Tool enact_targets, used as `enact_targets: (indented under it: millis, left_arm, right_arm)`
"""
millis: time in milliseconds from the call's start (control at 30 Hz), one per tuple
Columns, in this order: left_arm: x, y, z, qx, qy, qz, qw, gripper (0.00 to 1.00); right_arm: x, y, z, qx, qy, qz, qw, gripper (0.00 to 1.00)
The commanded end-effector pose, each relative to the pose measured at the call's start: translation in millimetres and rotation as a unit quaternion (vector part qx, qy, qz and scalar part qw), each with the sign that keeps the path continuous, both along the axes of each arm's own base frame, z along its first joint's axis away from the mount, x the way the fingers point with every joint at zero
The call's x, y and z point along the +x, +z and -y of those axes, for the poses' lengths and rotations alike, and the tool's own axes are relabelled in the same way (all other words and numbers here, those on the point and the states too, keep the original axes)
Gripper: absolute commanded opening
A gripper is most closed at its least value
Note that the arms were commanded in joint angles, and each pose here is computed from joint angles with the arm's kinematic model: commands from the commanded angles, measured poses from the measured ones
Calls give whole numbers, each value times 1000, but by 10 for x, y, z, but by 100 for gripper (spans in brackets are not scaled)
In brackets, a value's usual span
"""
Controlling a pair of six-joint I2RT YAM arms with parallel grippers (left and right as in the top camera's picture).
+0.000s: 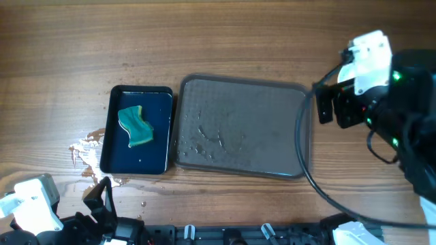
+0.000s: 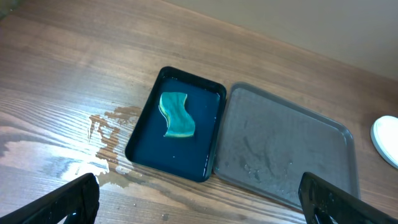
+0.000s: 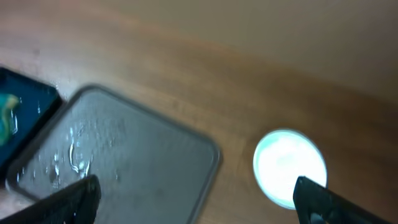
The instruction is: Clean dirty plates on tray and stack at the side
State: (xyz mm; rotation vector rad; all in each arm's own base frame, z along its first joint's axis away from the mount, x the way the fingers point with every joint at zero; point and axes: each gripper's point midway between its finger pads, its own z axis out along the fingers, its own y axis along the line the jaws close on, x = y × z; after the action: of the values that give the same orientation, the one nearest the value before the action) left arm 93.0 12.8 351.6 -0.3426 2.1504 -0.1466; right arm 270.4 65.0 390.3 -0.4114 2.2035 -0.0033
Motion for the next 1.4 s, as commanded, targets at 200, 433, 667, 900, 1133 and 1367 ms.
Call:
enact_targets:
  millis: [200, 433, 667, 900, 1133, 1367]
  left_arm:
    - [-19, 38, -29, -3, 9, 11, 1000, 100]
    - [-19, 38, -29, -3, 9, 11, 1000, 100]
    - [-19, 38, -29, -3, 9, 11, 1000, 100]
    - [-19, 38, -29, -3, 9, 11, 1000, 100]
    - [-19, 38, -29, -3, 9, 11, 1000, 100]
    - [-19, 38, -29, -3, 9, 11, 1000, 100]
  right_arm:
    - [-820, 514, 186, 138, 0, 283, 949, 100]
    - [-908, -174, 90, 189, 51, 444, 874, 100]
    - [-695, -684, 116, 228, 36, 460, 857, 100]
    - [-602, -928, 99, 231, 42, 485, 843, 100]
    - [-454, -1212, 362, 278, -22, 454, 846, 100]
    - [-311, -1650, 418, 217, -43, 388, 895, 100]
